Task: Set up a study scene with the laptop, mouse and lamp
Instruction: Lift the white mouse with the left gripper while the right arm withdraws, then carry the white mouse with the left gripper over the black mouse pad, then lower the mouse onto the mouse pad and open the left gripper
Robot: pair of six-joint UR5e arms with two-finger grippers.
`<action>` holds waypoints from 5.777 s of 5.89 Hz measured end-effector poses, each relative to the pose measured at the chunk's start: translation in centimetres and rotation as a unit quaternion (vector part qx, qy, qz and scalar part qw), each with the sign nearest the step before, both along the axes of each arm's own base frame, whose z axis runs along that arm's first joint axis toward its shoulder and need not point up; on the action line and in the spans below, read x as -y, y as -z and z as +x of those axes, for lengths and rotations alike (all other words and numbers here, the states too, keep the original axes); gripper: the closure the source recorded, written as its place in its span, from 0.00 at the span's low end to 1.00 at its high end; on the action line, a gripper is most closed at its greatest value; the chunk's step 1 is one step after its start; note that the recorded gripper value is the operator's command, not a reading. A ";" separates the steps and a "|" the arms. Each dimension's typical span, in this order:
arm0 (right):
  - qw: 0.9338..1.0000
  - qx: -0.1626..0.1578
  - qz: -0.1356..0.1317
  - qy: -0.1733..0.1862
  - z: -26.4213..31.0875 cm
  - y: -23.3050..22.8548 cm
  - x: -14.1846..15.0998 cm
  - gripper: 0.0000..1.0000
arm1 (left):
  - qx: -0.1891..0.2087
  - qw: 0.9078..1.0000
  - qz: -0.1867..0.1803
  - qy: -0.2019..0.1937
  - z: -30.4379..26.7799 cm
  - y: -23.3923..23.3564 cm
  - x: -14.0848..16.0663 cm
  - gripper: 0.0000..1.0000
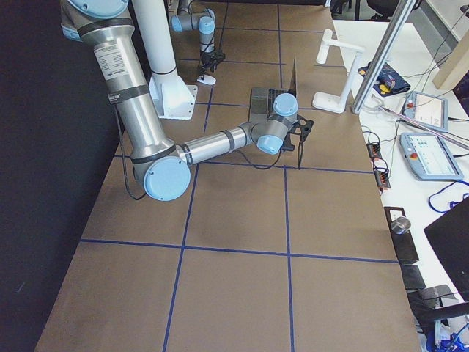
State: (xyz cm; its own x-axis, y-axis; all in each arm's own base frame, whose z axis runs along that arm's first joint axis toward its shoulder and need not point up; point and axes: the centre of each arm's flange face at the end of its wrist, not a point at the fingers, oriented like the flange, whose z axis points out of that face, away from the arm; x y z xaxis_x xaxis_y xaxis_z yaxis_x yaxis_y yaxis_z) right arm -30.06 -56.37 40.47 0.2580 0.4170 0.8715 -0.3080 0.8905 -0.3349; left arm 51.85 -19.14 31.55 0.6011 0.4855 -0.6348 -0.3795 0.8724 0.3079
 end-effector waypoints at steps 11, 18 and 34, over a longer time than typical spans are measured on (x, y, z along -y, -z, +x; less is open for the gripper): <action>1.000 0.008 0.006 0.004 0.9 0.5 -1.2 0.00 | -0.015 0.999 0.030 0.024 1.2 2.3 0.9 0.75; 1.000 0.001 0.018 -0.004 16.3 -6.8 -0.9 0.00 | -0.106 0.983 0.032 0.145 10.8 20.5 15.9 0.75; 1.000 -0.003 0.013 0.006 15.0 -7.6 -1.4 0.00 | -0.133 0.947 0.012 0.290 28.2 28.0 30.2 0.00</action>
